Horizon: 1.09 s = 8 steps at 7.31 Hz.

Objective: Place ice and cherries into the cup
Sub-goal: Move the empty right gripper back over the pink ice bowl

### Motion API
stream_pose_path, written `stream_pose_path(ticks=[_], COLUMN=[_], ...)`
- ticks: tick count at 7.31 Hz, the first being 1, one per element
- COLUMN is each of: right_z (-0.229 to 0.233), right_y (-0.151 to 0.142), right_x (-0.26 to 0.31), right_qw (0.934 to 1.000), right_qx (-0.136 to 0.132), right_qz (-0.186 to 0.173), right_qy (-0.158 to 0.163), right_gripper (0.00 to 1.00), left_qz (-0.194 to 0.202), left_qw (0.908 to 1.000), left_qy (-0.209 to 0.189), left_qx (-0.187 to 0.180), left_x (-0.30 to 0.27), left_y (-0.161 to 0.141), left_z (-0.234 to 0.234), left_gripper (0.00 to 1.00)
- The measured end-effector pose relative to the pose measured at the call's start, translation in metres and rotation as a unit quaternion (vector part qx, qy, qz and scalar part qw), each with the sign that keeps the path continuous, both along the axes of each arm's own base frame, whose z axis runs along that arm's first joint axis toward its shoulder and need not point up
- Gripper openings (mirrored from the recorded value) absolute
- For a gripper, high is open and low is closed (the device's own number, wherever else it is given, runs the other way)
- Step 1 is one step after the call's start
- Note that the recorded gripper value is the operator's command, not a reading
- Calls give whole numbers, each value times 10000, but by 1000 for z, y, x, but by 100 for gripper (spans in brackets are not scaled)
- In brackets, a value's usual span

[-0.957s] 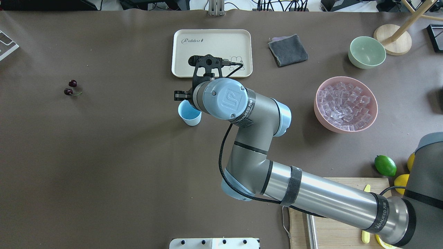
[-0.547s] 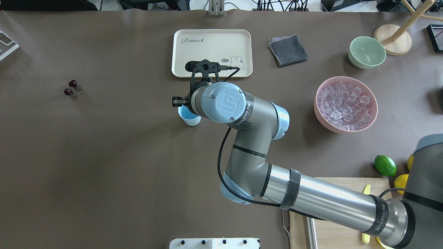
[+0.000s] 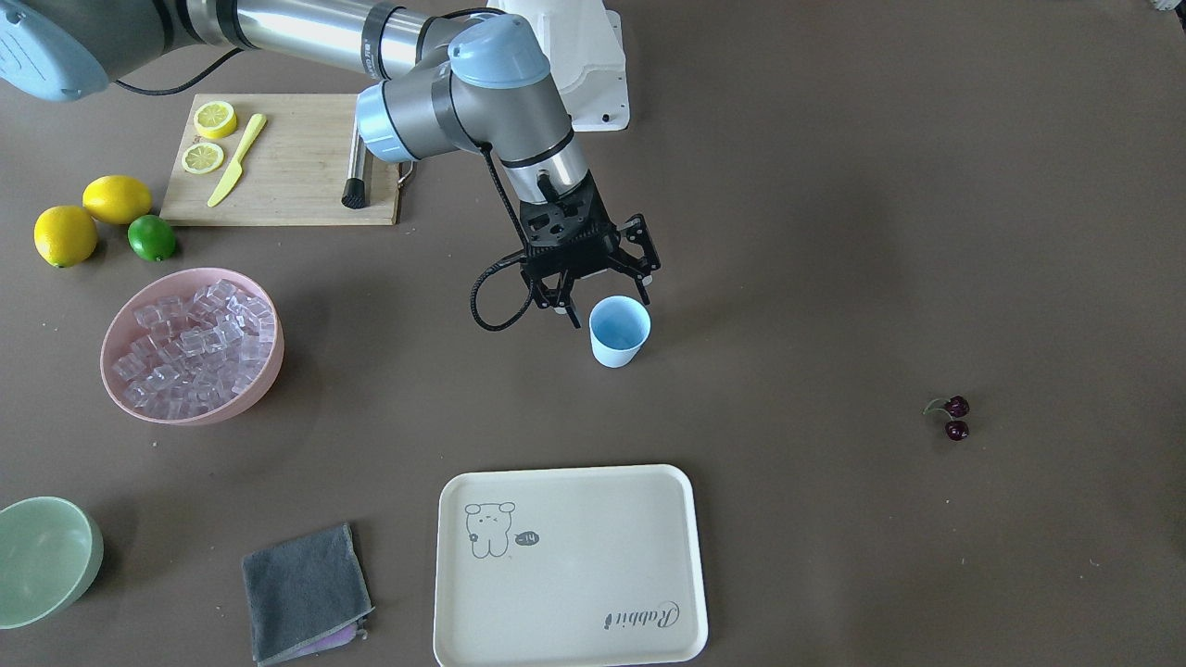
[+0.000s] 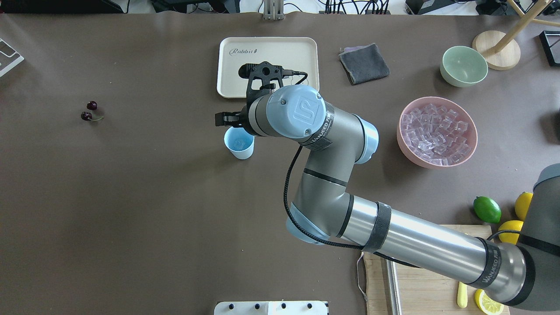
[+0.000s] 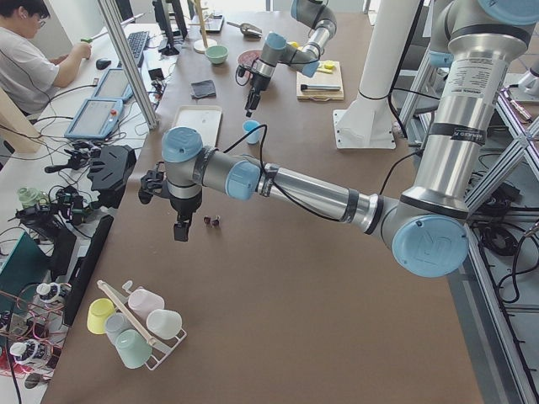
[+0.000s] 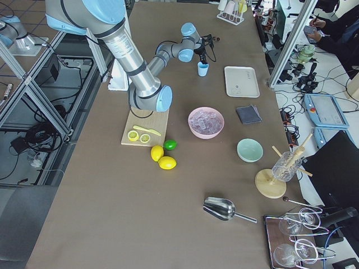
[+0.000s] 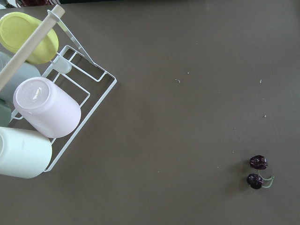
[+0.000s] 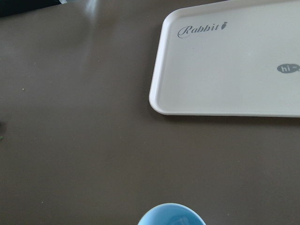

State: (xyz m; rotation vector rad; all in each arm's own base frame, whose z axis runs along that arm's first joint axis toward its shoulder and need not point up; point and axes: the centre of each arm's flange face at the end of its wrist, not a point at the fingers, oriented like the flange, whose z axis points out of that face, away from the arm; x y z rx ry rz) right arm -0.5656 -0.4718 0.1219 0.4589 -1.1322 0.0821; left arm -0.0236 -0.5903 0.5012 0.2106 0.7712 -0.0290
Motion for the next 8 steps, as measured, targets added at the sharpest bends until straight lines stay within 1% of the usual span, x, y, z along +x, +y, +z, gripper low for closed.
stream_pose_path(ticks=[1,2,3,4,6,8], right_z=[6,20,40,66,132,205], right_y=[-17,-41,-64,-78,-92,-85], right_x=[32,73,119,158,221,275], right_qw=[9999,9994,9987,9983,9976,9955], right_qx=[-86,-234,-383,-491,-667,-702], right_qz=[-80,-198,-288,-292,-113,5], right_qy=[-80,-138,-167,-120,177,629], right_gripper=[100,100,100,100,100,100], left_qz=[-2,-5,-5,-5,1,9], left_qw=[10000,10000,10000,10000,10000,9999], left_qy=[2,5,6,8,11,12], left_qx=[20,36,51,63,93,112], left_x=[0,0,0,1,1,2], left_y=[-1,-2,-2,-2,0,1], left_z=[-2,-4,-6,-6,-8,-8], left_gripper=[98,98,98,98,98,98])
